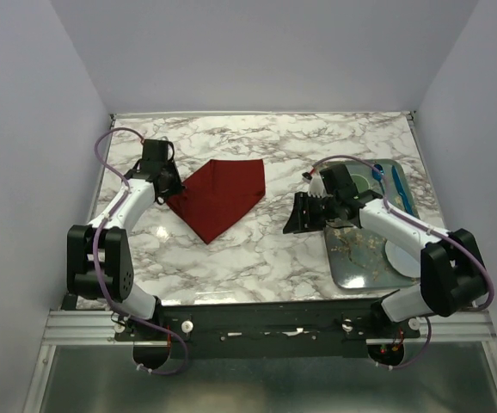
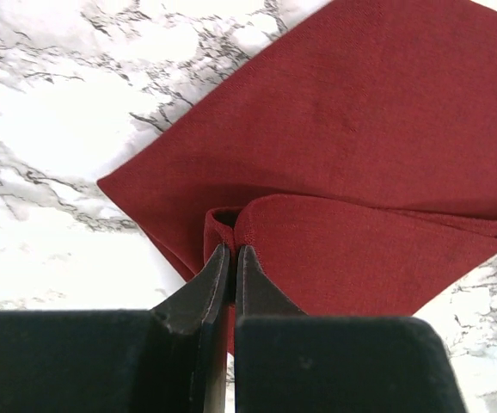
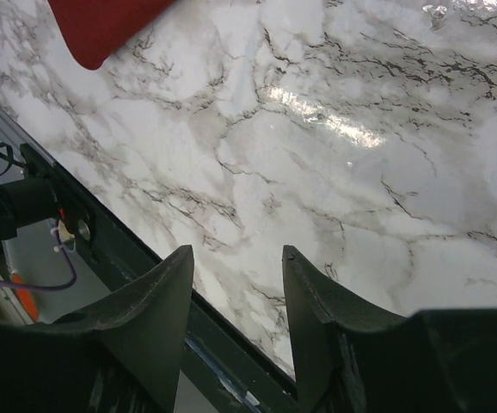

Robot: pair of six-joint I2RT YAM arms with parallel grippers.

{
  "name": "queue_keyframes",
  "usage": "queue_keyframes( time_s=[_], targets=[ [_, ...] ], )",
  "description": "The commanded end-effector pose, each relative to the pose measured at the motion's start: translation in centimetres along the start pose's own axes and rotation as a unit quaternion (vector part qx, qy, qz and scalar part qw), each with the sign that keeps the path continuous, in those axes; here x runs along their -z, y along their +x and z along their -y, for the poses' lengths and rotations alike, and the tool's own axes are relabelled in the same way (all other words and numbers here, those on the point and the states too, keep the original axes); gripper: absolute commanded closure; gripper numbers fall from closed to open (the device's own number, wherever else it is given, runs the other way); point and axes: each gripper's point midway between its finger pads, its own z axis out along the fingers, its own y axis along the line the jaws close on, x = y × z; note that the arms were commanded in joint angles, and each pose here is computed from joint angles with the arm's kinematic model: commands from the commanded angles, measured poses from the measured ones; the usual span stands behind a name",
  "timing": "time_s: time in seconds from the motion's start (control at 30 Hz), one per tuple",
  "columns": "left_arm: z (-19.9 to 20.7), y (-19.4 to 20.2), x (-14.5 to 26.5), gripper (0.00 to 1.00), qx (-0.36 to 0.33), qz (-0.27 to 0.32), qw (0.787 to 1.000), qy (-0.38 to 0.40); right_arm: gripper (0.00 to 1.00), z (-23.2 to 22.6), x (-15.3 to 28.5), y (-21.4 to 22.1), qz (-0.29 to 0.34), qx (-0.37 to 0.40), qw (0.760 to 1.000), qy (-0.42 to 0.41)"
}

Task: Fold the napkin, place the utensils inside, and roll it up
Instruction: Fold the napkin

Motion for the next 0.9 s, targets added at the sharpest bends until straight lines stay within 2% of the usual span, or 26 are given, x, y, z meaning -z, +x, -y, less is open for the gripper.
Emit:
queue_keyframes(
  time_s=[0.0, 0.27, 0.6, 0.8, 0.87],
  targets=[
    [-0.2, -2.2, -0.4, 1.0, 0.017, 0.018, 1.0, 0.008, 0.46, -0.8, -0.4, -1.1, 0.007, 0.005, 1.0, -0.026],
    [-0.8, -1.8, -1.9, 1.0, 0.023, -0.005, 1.0, 0.01, 0.46, -1.0, -1.2, -1.3, 0.0, 0.002, 0.999, -0.039],
    [0.7, -2.9, -1.4, 1.0, 0.02, 0.008, 0.999, 0.048, 0.46, -1.0, -2.0, -1.7, -0.004, -0.004, 0.999, -0.046],
    [-0.7, -2.8, -2.3, 1.0, 0.026, -0.002, 0.999, 0.026, 0.46, -1.1, -2.3, -1.9, -0.006, -0.005, 0.999, -0.05],
    [-1.0, -2.9, -2.6, 0.97, 0.032, -0.003, 0.999, 0.022, 0.45, -1.6, -2.4, -2.3, -0.005, -0.001, 0.999, -0.054]
  ],
)
